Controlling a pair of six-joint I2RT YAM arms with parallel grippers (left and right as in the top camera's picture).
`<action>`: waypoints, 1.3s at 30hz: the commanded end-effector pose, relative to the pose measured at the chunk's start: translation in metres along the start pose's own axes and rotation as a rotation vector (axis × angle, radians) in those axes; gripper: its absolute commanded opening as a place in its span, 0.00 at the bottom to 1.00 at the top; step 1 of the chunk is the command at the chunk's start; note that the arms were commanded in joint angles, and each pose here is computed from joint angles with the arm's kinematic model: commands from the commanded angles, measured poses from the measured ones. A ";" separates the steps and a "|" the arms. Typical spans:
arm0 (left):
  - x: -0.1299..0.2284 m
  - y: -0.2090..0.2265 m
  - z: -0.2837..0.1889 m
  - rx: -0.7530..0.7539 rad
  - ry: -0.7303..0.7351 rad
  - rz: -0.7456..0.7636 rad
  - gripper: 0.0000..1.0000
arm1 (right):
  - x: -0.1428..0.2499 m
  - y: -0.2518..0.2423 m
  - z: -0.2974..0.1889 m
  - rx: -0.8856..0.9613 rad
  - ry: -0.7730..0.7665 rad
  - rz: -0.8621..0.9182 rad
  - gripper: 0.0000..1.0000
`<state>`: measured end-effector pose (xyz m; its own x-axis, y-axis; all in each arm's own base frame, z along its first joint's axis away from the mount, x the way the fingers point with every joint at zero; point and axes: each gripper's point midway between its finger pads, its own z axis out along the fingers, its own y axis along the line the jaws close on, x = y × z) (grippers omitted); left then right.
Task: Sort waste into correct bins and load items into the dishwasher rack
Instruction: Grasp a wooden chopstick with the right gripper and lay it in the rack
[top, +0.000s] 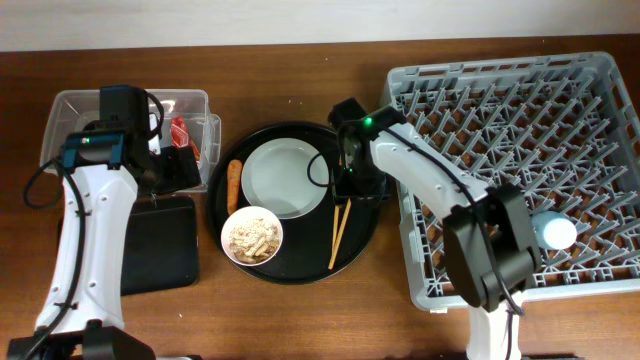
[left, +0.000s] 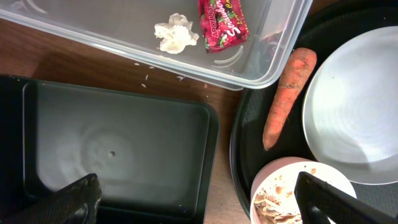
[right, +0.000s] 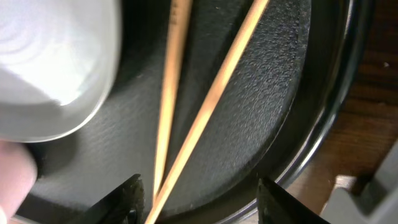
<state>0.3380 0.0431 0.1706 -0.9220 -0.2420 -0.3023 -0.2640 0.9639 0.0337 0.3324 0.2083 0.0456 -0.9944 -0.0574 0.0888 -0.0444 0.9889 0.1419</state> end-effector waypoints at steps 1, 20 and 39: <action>-0.003 0.004 -0.004 -0.013 -0.015 -0.019 0.99 | -0.002 -0.005 0.015 0.038 0.010 0.053 0.49; -0.002 0.003 -0.004 -0.006 -0.013 -0.020 0.99 | 0.014 -0.003 0.064 0.022 0.042 0.078 0.14; -0.002 0.003 -0.004 -0.007 -0.014 -0.020 0.99 | 0.011 -0.108 -0.123 -0.003 -0.157 -0.085 0.04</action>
<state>0.3378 0.0430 0.1705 -0.9221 -0.2424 -0.3015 -0.2643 0.9639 0.0334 0.3459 0.0933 0.1654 -0.9920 -0.0524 -0.1147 -0.0706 0.9845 0.1604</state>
